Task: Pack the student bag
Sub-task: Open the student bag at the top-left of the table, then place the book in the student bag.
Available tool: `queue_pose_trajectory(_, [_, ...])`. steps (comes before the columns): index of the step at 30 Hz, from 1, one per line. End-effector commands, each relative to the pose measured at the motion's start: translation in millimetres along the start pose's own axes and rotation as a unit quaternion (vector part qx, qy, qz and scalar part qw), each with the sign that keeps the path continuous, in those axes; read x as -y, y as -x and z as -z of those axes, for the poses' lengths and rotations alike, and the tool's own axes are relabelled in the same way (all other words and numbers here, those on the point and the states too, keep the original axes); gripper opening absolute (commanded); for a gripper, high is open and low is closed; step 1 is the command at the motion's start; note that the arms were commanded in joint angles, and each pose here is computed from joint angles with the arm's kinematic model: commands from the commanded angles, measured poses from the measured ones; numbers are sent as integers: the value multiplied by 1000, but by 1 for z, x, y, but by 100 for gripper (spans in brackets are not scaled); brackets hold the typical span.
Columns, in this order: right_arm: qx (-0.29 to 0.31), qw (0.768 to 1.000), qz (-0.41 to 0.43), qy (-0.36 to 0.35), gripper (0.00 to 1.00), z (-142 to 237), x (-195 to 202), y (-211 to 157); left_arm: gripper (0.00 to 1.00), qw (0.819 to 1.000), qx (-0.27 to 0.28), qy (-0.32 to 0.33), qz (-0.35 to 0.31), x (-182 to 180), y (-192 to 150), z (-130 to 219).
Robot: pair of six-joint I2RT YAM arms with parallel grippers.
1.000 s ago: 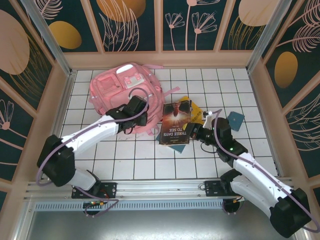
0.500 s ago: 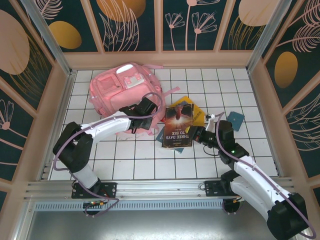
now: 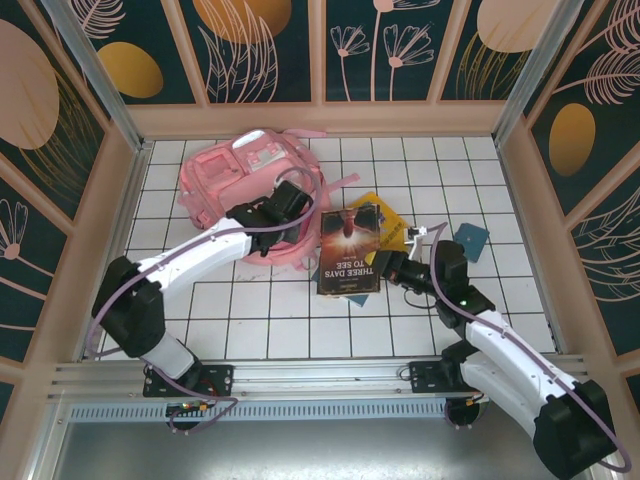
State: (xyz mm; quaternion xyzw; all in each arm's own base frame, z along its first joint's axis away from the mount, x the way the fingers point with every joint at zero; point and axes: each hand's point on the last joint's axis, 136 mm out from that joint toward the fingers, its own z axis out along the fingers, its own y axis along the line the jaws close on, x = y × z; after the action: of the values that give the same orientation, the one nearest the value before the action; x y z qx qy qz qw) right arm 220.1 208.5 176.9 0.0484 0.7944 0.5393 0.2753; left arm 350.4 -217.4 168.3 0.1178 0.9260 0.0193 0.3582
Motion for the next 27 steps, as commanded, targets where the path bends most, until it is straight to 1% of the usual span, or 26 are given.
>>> queue_pose_trajectory(1, [-2,996,34,77,0,-5,-42,6,0,997,65,23,46,-20,40,36])
queue_pose_trajectory(5, [-19,995,45,87,0,-24,-53,5,0,994,88,11,57,-23,52,53])
queue_pose_trajectory(6, [-32,994,49,94,0,-30,-59,-1,0,994,91,10,58,-24,53,55])
queue_pose_trajectory(13, [-74,987,48,133,0,-70,-84,-2,0,993,102,-9,57,-23,53,64])
queue_pose_trajectory(21, [-112,980,51,154,0,-115,-98,11,0,990,129,-27,56,-24,60,80])
queue_pose_trajectory(27, [-147,975,45,159,0,-149,-98,16,0,988,143,-35,52,-25,66,90])
